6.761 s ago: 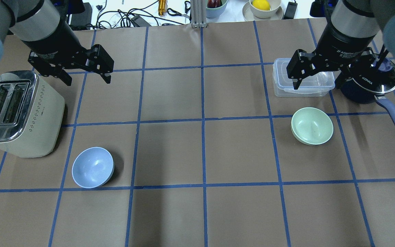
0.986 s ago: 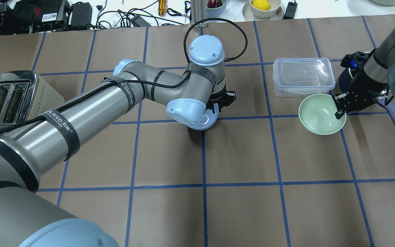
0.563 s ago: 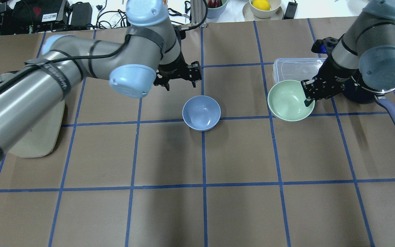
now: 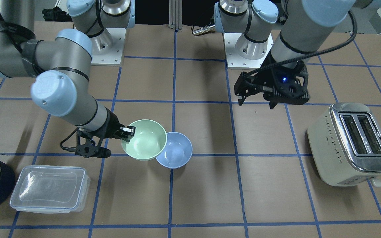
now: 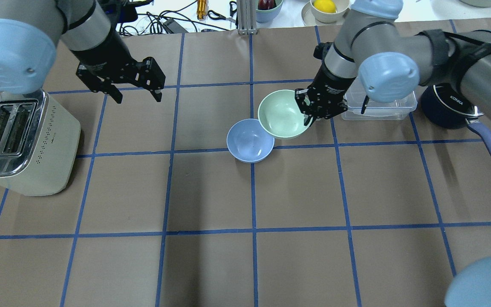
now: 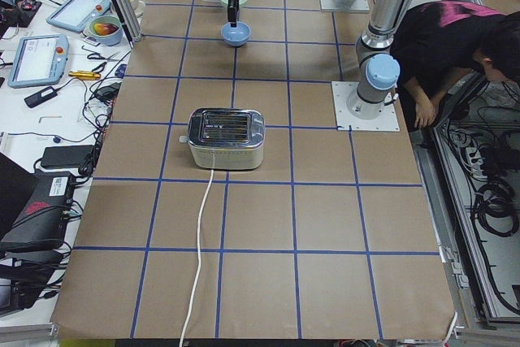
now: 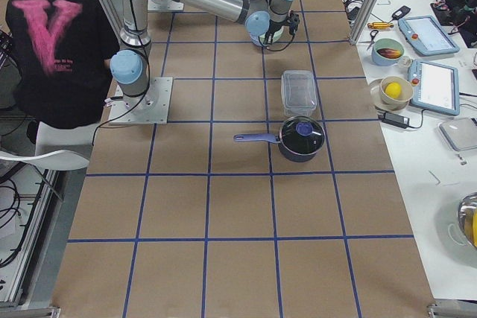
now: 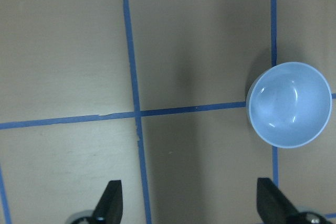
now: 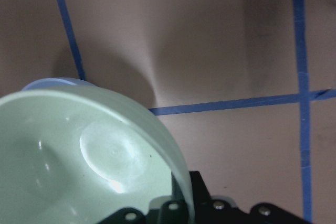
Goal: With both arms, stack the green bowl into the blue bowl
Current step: 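Lower the green bowl into the light blue bowl with the right gripper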
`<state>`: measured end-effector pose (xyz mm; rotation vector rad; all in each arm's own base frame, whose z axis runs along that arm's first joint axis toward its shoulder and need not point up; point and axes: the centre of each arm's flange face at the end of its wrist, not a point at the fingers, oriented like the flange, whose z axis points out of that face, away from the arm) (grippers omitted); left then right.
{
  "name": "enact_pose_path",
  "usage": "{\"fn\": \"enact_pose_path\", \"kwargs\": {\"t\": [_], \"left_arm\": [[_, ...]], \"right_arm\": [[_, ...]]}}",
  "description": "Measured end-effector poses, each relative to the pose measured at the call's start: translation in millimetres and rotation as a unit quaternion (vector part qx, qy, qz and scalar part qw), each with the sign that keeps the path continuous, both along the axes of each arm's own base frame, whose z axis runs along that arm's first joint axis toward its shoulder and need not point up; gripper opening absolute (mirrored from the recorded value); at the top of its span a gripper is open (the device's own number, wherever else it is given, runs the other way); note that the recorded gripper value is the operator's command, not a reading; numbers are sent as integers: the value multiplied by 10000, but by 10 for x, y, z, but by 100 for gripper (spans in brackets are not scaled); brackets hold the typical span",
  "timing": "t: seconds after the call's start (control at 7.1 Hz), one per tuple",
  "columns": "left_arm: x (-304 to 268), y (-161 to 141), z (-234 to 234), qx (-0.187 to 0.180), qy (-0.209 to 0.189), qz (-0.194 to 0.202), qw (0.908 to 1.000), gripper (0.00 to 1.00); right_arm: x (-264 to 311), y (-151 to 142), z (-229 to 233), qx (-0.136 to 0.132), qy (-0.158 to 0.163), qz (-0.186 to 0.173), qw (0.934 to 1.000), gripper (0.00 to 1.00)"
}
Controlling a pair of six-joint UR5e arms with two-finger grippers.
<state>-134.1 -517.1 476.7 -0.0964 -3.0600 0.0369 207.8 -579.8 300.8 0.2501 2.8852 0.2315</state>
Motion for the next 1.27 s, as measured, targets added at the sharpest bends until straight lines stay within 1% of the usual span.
{"fn": "enact_pose_path", "kwargs": {"t": [0.14,0.28,0.42,0.85,1.27], "left_arm": [[88,130,183,-82,-46,14,10000,91],[134,196,243,-104,-123,18,9999,91],[147,203,209,-66,-191,28,9998,91],[184,270,208,18,-371,52,9993,91],[180,271,191,54,-365,64,9993,91]], "right_arm": [[331,-61,-70,64,6,-89,9999,0],[541,-116,-120,93,8,-131,9999,0],[646,-167,-174,121,-4,-150,9998,0],[698,-188,-326,267,9,-164,9995,0],[697,-93,-468,438,44,-155,9989,0]]}}
